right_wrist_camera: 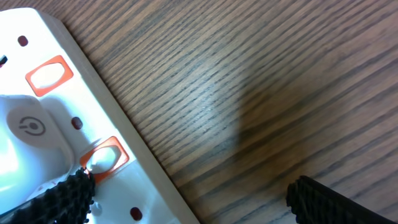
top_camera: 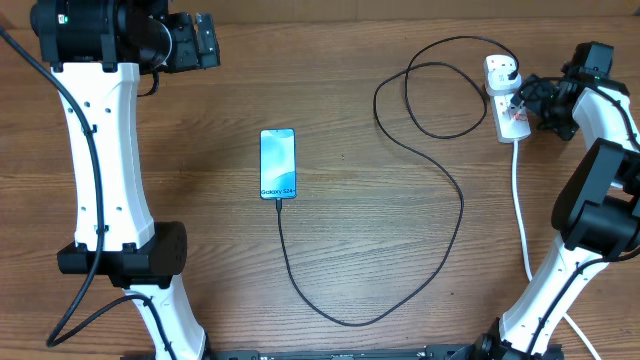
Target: Plug charger to phone and switch on socket
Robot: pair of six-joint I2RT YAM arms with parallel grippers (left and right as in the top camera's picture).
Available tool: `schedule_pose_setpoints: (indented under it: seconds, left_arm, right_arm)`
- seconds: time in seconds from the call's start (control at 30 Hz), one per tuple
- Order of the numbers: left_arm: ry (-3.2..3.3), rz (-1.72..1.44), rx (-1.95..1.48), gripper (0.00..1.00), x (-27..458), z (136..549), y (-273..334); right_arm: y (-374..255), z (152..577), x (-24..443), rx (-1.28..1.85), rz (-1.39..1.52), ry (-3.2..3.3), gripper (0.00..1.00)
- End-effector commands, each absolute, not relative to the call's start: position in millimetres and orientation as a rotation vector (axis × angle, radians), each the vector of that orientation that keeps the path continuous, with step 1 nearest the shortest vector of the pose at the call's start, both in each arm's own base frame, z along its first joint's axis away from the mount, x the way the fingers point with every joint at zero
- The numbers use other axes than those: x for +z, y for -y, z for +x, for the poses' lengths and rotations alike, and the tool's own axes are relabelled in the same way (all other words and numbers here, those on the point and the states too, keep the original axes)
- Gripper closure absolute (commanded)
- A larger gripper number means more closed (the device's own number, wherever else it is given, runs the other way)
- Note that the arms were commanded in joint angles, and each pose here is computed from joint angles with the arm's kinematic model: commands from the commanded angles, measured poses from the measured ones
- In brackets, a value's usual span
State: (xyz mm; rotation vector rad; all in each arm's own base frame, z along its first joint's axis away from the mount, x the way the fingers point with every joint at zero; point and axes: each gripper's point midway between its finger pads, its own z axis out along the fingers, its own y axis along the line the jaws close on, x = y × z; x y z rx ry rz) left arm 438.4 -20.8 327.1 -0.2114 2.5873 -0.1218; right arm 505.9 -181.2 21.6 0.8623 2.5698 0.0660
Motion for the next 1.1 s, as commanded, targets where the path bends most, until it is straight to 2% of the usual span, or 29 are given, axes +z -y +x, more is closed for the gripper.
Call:
schedule_pose_setpoints:
  seconds: [0.0,0.1,0.27,0.5,0.77,1.07]
  left_arm:
    - [-2.556,-0.229,-0.119,0.0,339,434,18]
    - [-2.556,-0.229,-0.119,0.0,339,434,18]
    - [-2.556,-0.229,-0.119,0.0,339,434,18]
    - [-2.556,-0.23,-0.119,0.0,339,434,17]
    - [-2.556,-0.229,-0.119,0.0,339,434,18]
    - [-2.556,-0.229,-0.119,0.0,339,434,18]
  right_arm:
    - [192,508,43,-0.001,0.847,-2.536,0.0]
    - [194,508,67,-0.017,0.84,-2.5,0.0]
    - [191,500,133,-0.021,0.81,-2.415,0.0]
    - [167,459,241,0.011,0.752,-2.307,0.0]
    - [105,372,321,0.191,0.663,-2.309,0.0]
    - [51,268,365,0.258,0.557,-2.318,0.0]
